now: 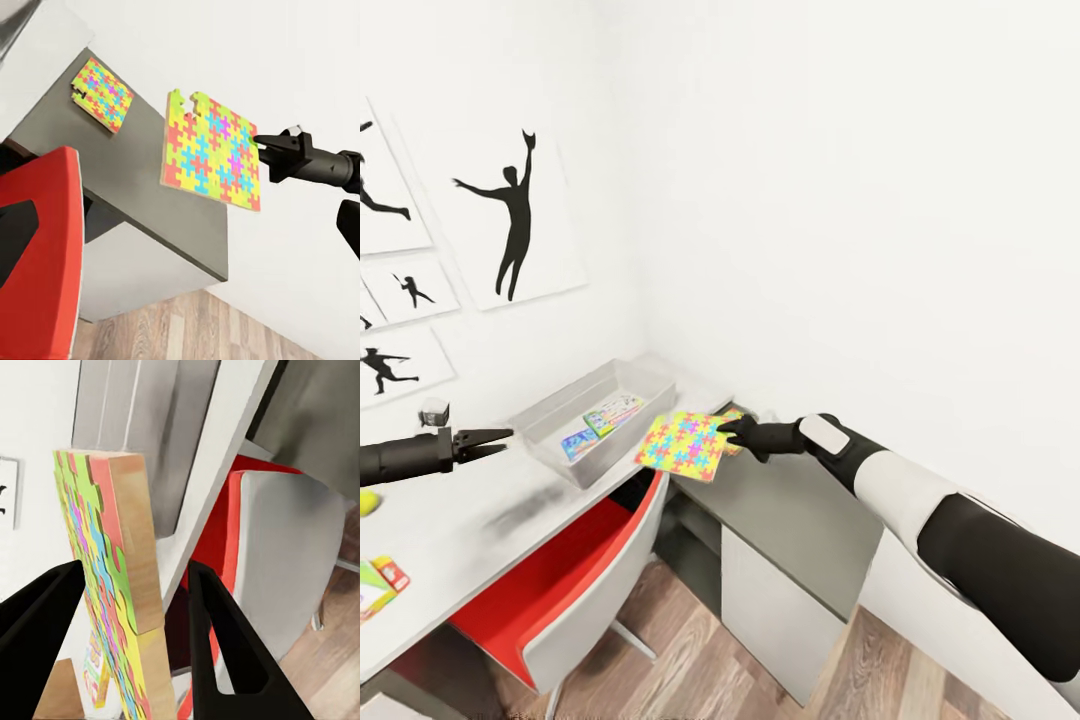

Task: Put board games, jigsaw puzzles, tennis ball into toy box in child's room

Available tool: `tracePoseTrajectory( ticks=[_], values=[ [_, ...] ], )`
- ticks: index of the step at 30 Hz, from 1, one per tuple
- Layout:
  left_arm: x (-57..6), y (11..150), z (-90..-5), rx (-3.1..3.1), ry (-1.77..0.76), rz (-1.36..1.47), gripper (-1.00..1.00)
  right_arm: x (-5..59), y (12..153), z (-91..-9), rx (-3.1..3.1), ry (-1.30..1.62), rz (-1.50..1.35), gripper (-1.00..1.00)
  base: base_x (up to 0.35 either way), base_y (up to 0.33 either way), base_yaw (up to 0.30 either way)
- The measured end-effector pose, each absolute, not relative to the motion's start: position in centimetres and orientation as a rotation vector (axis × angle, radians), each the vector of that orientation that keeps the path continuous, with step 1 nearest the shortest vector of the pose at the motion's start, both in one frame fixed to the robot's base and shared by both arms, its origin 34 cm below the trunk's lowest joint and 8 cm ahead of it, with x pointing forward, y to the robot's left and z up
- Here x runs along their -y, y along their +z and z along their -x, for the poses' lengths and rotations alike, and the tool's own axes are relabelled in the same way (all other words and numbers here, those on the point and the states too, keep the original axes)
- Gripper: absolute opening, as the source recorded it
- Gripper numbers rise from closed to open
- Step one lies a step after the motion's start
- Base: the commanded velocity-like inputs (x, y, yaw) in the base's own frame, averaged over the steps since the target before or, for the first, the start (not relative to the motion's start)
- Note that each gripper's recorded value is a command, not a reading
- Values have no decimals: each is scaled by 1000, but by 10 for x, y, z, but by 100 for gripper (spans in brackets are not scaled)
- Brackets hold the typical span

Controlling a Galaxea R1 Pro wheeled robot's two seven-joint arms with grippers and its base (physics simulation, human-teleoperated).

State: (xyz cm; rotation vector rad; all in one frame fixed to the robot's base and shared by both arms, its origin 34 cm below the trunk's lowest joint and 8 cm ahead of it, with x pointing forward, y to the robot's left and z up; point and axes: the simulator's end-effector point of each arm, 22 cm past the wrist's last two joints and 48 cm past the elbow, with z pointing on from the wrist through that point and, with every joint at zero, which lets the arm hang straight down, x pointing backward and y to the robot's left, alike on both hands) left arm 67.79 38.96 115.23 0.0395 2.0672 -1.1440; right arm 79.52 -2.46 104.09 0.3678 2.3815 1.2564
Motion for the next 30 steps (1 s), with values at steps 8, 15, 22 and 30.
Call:
tracePoseTrajectory(
  ticks=[8, 15, 22, 30],
  values=[
    [-390, 1150, -678, -2070, -1144, -37, 100, 25, 1039, -796, -2385, 1254, -367, -100, 46, 24, 280],
    [-391, 1148, -679, -2073, -1145, -33, 100, 32, 1036, -799, -2385, 1246, -376, -100, 75, 54, 280],
    [-391, 1147, -680, -2075, -1145, -33, 100, 35, 1035, -801, -2383, 1244, -381, -100, 20, 5, 280],
    [-390, 1151, -680, -2069, -1131, -52, 100, 37, 1040, -806, -2370, 1244, -382, -100, 109, -153, 197]
  ],
)
